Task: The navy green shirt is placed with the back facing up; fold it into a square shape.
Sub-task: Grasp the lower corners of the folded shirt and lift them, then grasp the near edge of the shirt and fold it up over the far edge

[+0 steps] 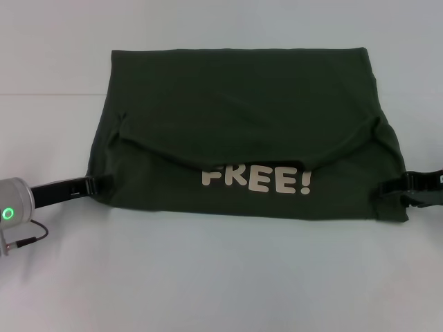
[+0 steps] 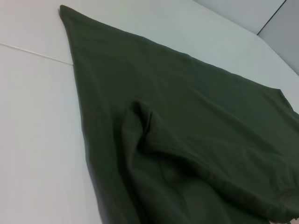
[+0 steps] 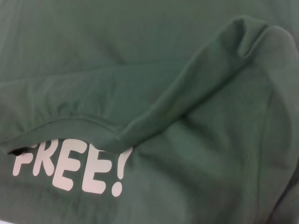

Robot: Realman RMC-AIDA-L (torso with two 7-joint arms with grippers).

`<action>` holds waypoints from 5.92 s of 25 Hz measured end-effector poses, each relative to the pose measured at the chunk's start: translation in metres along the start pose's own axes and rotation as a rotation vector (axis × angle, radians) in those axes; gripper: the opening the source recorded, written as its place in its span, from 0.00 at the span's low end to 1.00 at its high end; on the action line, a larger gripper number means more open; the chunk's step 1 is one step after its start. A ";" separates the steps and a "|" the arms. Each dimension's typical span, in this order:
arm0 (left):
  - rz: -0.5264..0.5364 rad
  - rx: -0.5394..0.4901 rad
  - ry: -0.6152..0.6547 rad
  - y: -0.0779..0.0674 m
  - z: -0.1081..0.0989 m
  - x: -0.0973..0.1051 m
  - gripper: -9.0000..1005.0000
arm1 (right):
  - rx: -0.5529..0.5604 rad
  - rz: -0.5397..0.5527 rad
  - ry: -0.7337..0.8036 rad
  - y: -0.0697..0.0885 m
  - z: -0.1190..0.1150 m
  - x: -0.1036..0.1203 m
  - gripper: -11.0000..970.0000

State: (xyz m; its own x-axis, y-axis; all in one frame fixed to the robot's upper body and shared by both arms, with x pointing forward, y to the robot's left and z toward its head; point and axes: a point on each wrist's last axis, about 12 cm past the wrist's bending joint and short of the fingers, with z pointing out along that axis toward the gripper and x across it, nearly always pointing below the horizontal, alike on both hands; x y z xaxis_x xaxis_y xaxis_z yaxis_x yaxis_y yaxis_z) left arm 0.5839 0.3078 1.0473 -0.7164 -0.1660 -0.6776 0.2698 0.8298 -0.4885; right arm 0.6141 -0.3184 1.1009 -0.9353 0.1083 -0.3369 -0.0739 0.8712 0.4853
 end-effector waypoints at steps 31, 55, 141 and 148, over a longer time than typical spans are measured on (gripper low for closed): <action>-0.064 0.147 0.082 0.001 -0.026 -0.006 0.01 | -0.063 -0.106 0.107 -0.010 -0.014 0.018 0.05; -0.282 0.472 0.565 -0.013 -0.106 0.057 0.01 | -0.231 -0.235 0.475 -0.035 -0.032 0.107 0.08; -0.350 -0.048 -0.410 -0.002 0.012 -0.027 0.01 | -0.073 0.082 -0.665 0.007 0.034 -0.022 0.19; -0.330 -0.087 -0.433 -0.008 0.022 -0.029 0.01 | -0.054 0.051 -0.697 0.018 0.042 -0.028 0.20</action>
State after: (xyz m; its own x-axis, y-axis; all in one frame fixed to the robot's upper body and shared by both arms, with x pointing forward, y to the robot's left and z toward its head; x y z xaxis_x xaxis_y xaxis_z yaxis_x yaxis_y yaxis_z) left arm 0.6167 0.2946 1.0589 -0.4190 -0.6135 -0.6694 0.0086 0.7345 -0.6786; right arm 0.6537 -0.2860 1.0853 -0.4991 0.4462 -0.7428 -0.0697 0.8338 0.5477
